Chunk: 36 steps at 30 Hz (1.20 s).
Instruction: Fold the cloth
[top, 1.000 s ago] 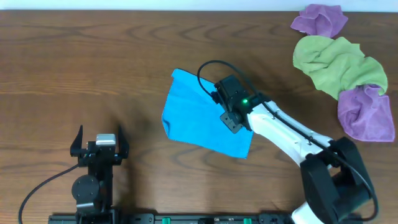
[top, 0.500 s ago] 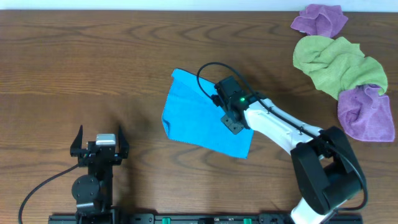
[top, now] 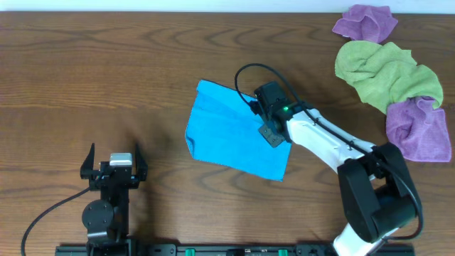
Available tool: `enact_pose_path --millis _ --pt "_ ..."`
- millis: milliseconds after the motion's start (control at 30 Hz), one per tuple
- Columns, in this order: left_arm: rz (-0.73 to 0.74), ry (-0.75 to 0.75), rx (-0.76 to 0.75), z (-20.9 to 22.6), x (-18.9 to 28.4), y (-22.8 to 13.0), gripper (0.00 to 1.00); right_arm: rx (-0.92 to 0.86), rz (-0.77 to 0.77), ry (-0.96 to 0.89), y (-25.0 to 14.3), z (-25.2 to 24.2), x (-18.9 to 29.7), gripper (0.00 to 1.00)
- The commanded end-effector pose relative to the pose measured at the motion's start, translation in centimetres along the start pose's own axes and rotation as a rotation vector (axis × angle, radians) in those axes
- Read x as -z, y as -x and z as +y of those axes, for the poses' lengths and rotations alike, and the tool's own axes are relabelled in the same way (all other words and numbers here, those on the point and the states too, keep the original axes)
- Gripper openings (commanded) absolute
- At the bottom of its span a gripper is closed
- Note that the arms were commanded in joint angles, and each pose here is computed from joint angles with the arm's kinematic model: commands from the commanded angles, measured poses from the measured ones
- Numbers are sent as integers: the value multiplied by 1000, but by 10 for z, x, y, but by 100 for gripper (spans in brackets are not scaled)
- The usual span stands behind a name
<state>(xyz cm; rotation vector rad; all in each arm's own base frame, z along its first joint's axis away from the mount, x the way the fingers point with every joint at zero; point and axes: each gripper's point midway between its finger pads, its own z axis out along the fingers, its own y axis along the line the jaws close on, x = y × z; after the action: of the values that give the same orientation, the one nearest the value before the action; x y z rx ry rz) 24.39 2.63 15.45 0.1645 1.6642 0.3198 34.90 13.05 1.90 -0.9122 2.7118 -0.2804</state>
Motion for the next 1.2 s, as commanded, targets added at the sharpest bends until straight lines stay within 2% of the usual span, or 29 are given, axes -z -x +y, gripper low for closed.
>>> enact_pose_path --millis 0,167,333,367,400,433,467,533,567,667,800,1000,1167 --pt "67 -14 -15 -4 0 -19 95 -75 -71 -26 26 -24 10 1" --pt "67 -14 -15 -4 0 -19 95 -258 -170 9 48 -72 22 1" --pt "67 -14 -15 -4 0 -19 95 -486 -235 83 42 -121 20 1" --pt "67 -14 -15 -4 0 -19 95 -530 -243 106 39 -128 19 8" --pt "67 -14 -15 -4 0 -19 95 -553 -250 132 37 -132 19 45" --pt "67 -14 -15 -4 0 -19 95 -561 -253 147 35 -133 19 61" --pt "67 -14 -15 -4 0 -19 95 -567 -251 155 34 -134 19 68" --pt "67 -14 -15 -4 0 -19 95 -569 -241 158 31 -133 18 92" --pt "68 -14 -15 -4 0 -19 95 -568 -238 160 31 -133 18 98" --pt "67 -14 -15 -4 0 -19 95 -561 -230 175 31 -127 20 99" --pt "67 -14 -15 -4 0 -19 95 -540 -221 224 34 -115 40 92" --pt "67 -14 -15 -4 0 -19 95 -465 -239 257 32 -81 106 82" --pt "67 -14 -15 -4 0 -19 95 -369 -247 232 25 -37 154 83"
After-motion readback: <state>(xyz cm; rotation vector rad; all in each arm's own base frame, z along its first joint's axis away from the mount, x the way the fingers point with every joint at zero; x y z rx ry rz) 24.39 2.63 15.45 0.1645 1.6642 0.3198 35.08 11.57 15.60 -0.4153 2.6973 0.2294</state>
